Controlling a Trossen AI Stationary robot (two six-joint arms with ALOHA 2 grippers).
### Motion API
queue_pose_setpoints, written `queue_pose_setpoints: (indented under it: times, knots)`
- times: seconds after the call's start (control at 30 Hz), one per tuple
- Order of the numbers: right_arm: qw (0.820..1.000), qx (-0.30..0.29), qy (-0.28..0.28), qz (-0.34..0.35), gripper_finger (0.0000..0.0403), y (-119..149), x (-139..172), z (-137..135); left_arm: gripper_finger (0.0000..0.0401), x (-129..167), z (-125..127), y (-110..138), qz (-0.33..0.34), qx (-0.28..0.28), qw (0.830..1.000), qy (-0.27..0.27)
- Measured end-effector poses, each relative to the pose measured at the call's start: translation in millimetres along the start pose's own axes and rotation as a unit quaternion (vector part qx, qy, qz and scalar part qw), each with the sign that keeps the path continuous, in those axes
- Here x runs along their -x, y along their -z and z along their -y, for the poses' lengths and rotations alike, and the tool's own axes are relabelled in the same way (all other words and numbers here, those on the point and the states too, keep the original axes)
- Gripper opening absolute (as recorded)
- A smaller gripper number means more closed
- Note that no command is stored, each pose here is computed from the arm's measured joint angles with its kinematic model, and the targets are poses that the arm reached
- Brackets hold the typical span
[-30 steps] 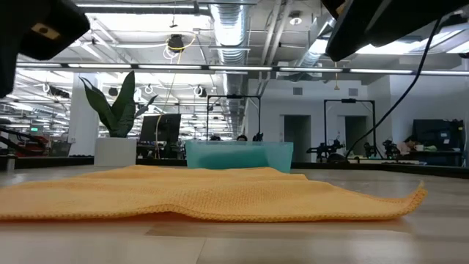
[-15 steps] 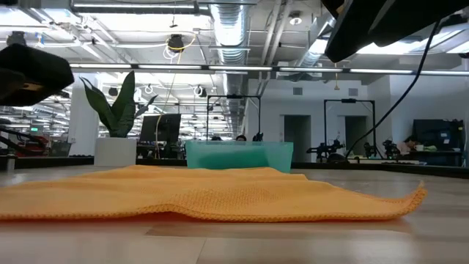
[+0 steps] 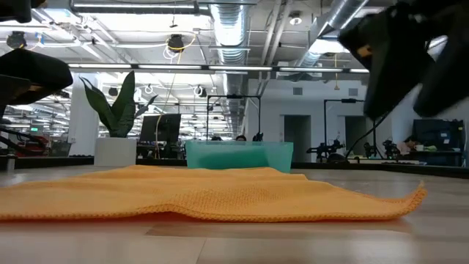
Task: Roll microfiber towels into tight, uniform cylinder then place into a basket
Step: Roll the orange microfiber cloth
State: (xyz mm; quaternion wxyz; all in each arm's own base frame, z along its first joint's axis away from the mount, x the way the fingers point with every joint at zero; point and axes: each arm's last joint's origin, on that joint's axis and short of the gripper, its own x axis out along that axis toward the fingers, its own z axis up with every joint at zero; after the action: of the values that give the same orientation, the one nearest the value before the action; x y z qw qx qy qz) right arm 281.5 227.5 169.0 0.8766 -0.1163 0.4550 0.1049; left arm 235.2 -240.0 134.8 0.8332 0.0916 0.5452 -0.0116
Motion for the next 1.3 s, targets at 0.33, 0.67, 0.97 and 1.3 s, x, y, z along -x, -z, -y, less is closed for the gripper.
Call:
queue_pose_setpoints:
  times: [0.33,0.67,0.97,1.3]
  knots:
    - [0.999,0.001,-0.021,0.038,0.0186,11.0,-4.9,-12.0,0.0155,-1.1,-3.0,-1.3,0.005,0.003,1.000,-0.013]
    - [0.999,-0.008,-0.019,0.047,0.0184,15.3,-10.7,-6.1,0.0155,-2.8,-6.7,-4.0,0.004,0.011,1.000,-0.014]
    - [0.999,-0.008,-0.018,0.045,0.0184,33.4,-19.3,-2.9,0.0155,-2.8,-6.6,-4.0,0.004,0.020,1.000,-0.014]
    - [0.998,-0.015,-0.022,0.062,0.0181,42.1,-25.8,-1.0,0.0155,-2.8,-6.6,-4.0,0.004,0.021,1.000,-0.014]
